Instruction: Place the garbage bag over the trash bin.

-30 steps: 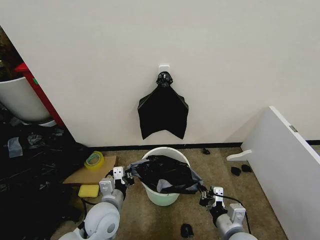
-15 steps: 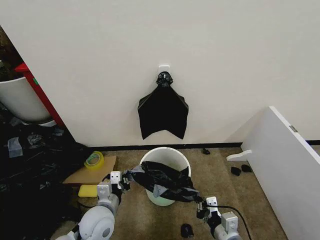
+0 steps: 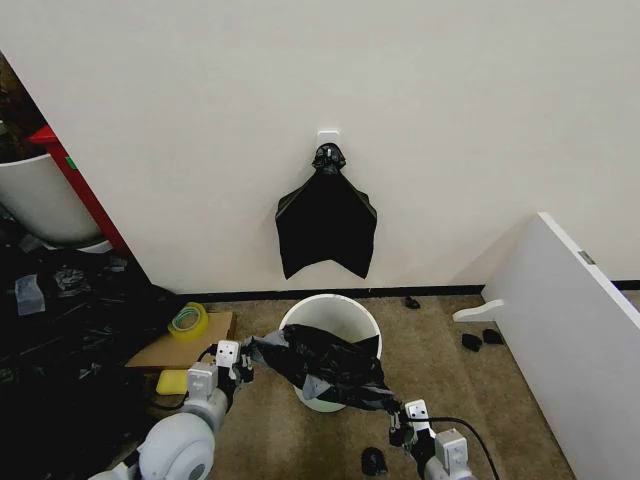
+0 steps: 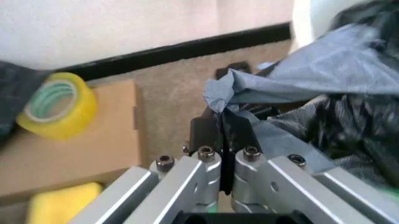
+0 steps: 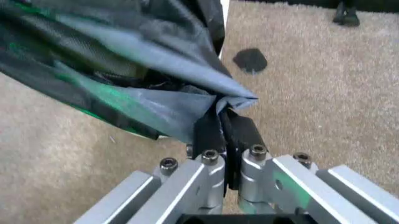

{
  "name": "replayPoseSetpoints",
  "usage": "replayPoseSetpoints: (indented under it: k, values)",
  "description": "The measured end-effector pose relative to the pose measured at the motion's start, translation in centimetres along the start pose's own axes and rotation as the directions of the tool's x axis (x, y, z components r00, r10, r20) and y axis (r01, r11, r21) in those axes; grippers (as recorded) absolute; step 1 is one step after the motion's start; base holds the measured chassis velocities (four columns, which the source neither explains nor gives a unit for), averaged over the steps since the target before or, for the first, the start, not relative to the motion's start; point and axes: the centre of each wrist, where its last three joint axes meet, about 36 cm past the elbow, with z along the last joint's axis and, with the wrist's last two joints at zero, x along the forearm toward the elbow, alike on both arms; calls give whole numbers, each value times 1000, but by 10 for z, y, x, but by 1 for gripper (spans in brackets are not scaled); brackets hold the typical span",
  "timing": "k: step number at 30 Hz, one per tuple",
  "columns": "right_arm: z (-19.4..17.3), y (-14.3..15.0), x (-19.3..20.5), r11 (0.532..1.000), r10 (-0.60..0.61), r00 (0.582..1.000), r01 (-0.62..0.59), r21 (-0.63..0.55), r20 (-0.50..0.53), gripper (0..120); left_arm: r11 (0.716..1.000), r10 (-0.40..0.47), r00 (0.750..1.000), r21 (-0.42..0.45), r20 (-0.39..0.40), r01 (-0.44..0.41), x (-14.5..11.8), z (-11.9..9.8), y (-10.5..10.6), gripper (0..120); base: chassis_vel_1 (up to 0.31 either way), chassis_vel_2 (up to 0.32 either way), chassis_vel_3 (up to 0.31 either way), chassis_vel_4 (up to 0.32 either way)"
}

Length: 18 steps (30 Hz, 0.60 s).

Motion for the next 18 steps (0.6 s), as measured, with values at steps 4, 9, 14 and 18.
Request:
replayPoseSetpoints:
  k: [4,9,14,18]
  values:
    - [-1,-3,-11,1000,10,1000,-10,7,4,0,999,-19,1000,-43,-11,19,-8,8,2,0,0,0,0,0]
    - [-5,-6,-22,999,30,999,-31,13,14,0,997,-44,999,-59,-10,43,-21,16,0,0,0,0,0,0]
    - [-7,-4,-17,999,32,999,-32,12,17,3,998,-61,997,33,48,59,-21,14,-10,4,0,0,0,0]
    - [0,-1,3,1000,23,999,-23,11,23,15,997,-54,994,56,92,49,-8,4,-10,18,0,0,0,0]
